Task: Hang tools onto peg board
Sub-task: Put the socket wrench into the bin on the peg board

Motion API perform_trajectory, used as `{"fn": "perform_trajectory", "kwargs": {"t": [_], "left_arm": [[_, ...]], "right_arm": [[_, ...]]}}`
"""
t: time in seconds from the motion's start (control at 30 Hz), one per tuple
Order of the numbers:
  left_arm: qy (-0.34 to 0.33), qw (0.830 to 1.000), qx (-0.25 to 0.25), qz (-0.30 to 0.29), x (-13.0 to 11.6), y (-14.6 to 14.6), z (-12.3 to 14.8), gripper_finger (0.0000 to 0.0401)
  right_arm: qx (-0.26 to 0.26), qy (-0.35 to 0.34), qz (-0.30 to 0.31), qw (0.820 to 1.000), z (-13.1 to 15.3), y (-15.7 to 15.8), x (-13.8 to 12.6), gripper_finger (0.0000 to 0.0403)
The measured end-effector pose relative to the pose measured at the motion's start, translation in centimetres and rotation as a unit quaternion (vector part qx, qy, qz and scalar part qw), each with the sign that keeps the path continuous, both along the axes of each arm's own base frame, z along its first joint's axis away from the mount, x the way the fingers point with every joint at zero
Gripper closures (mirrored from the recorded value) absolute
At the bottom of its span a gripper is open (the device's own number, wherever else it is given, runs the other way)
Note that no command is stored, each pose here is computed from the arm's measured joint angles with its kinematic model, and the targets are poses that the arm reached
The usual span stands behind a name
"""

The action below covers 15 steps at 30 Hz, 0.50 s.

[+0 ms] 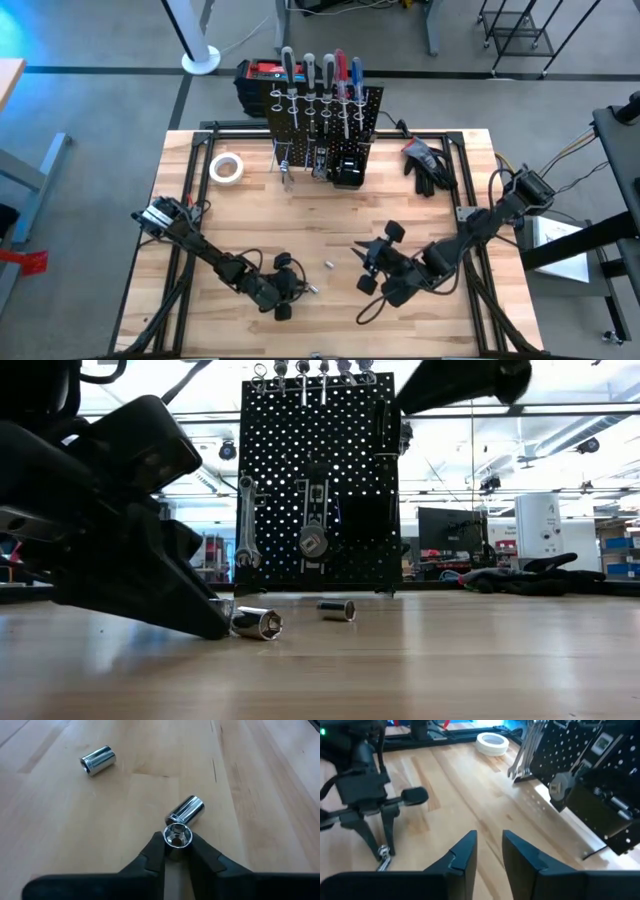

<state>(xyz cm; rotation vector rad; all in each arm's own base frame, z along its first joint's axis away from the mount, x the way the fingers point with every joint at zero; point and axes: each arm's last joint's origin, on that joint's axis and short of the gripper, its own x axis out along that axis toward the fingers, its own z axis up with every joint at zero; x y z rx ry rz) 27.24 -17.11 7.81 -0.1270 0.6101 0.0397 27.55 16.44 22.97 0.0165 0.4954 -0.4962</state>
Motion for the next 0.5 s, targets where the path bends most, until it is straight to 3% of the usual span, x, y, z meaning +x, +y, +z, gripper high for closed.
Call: {"fn": "perform_trajectory", "kwargs": {"t": [0.23, 0.5], "left_arm": [[-0.01, 1.0, 0.017, 0.009, 1.8, 0.9, 0.8, 0.0353], [-0.031, 0.996, 0.082, 0.022, 6.9, 3.3, 4.0, 0.0351]], "right_arm": [[0.013, 0.002, -0.008, 1.0, -1.2, 0.0, -0.7, 0.0394], [0.02, -0.001, 0.011, 1.0, -1.3, 1.3, -1.6, 0.0401]]}}
